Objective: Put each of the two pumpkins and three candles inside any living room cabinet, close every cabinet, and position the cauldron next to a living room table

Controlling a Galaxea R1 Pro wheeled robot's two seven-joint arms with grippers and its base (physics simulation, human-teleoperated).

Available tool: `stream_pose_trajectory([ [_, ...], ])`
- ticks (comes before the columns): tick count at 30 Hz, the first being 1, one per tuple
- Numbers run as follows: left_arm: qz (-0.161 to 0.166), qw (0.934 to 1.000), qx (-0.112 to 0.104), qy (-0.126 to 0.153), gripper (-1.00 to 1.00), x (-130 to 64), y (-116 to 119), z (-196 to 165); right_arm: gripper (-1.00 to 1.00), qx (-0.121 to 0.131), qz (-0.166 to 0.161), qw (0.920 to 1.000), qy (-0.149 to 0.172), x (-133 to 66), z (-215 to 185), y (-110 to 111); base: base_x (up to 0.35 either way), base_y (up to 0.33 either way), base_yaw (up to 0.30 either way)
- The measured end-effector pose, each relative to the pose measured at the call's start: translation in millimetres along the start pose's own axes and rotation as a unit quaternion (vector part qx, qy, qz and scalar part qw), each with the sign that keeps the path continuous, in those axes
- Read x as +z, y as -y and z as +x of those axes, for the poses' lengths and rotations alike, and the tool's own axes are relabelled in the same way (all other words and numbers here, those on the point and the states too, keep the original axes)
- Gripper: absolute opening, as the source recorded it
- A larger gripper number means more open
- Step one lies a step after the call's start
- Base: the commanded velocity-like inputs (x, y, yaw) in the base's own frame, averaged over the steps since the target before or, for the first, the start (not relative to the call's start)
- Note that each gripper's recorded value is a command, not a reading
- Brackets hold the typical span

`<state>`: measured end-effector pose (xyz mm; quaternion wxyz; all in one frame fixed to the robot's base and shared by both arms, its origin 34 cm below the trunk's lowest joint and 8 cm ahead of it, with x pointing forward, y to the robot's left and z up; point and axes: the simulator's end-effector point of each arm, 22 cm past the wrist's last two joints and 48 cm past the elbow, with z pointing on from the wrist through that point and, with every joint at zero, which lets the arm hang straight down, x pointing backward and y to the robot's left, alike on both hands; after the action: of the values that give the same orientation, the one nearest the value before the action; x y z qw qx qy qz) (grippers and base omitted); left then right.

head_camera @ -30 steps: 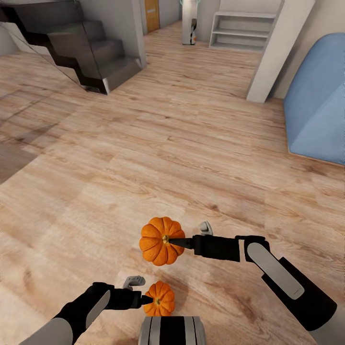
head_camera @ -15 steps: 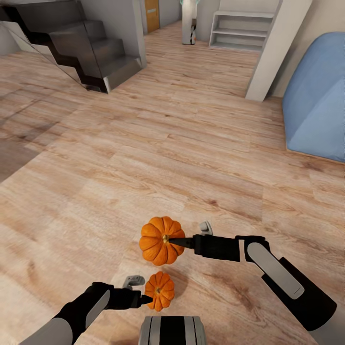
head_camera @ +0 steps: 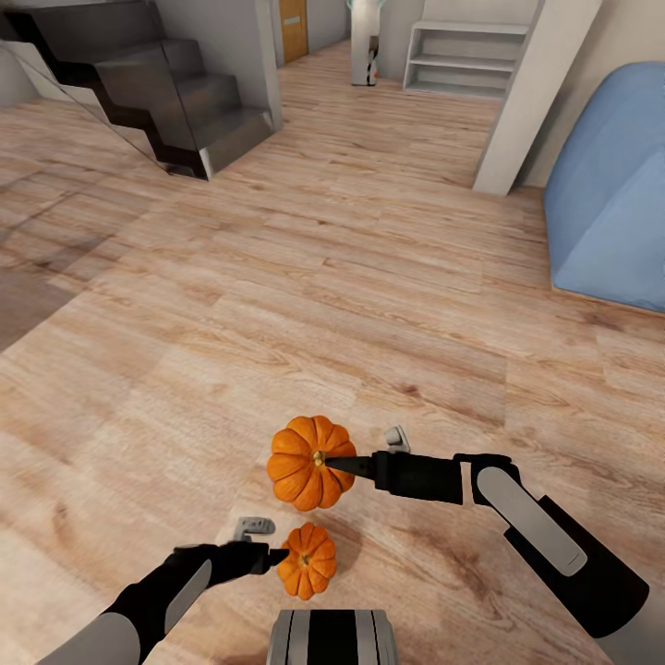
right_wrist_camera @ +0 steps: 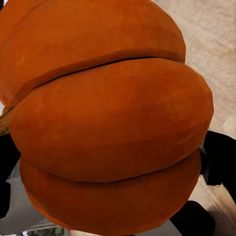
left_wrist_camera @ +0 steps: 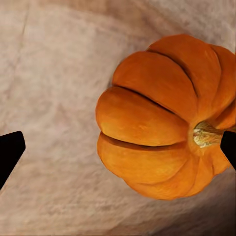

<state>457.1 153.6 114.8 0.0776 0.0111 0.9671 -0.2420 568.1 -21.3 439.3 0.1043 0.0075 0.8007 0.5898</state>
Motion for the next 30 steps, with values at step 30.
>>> stream_pose_trajectory([
  [30, 0.012, 0.9999, -0.010, 0.002, 1.00, 22.2, 13, 11, -1.00, 0.030, -0.122, 0.9914, -0.036, -1.0, 17, -35, 0.000, 0.000, 0.000],
])
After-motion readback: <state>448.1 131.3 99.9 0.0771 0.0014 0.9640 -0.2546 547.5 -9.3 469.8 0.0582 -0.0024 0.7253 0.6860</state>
